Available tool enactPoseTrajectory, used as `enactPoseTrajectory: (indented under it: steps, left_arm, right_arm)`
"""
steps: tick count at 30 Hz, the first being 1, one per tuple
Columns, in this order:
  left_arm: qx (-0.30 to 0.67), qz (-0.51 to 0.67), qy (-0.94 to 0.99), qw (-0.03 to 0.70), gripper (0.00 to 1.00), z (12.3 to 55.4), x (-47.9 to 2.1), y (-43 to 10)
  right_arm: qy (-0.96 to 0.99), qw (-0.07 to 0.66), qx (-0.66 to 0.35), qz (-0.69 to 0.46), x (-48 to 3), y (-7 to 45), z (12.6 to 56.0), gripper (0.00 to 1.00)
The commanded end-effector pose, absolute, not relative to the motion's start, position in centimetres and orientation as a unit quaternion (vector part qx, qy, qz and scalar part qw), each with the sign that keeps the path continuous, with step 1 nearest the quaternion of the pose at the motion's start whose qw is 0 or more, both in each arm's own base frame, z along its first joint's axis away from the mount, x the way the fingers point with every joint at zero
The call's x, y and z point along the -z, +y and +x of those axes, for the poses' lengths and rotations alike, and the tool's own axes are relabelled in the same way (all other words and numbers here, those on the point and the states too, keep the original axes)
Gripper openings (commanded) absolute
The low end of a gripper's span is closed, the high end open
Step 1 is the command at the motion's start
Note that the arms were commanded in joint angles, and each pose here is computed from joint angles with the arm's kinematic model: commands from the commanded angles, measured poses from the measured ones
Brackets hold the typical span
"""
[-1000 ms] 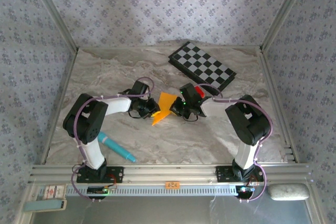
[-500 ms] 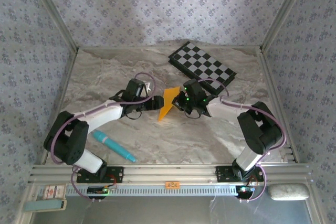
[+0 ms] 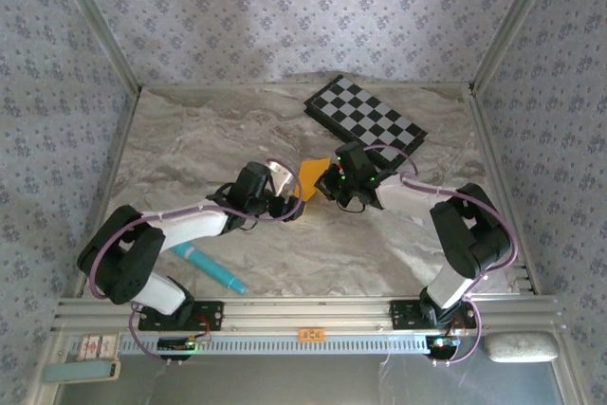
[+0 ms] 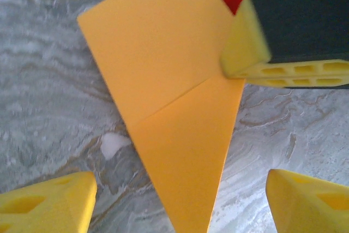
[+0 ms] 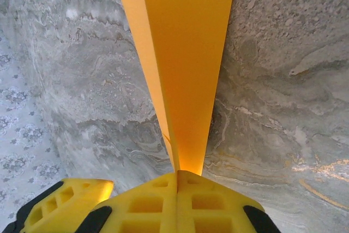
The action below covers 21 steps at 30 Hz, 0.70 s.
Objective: Fold a paper plane with a square sheet of paper (pick it up from the middle)
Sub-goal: Fold the wing for the fifth time at the center of the table.
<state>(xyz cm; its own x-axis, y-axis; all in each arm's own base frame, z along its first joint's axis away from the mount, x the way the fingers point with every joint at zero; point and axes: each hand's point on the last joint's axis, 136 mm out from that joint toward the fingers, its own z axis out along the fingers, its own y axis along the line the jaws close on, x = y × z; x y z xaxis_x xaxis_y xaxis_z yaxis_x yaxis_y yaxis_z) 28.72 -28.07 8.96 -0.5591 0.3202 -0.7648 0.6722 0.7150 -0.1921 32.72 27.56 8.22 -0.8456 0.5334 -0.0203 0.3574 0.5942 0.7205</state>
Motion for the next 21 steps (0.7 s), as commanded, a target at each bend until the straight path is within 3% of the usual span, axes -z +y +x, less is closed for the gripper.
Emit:
enactPoseTrajectory:
  steps: [1,11,21]
  left_arm:
    - [0.217,0.362,0.808,0.412,0.79,28.7,-9.2,-29.3]
    - [0.192,0.423,0.782,0.417,0.67,29.2,-7.5,-30.8]
    - [0.184,0.427,0.783,0.413,0.49,29.8,-6.6,-31.1]
  right_arm:
    - [0.877,0.103,-0.385,0.267,-9.1,27.7,32.6,0.01]
    - [0.872,0.083,-0.394,0.279,-9.1,27.9,32.5,0.02]
    - [0.871,0.070,-0.391,0.288,-8.6,27.8,32.3,0.05]
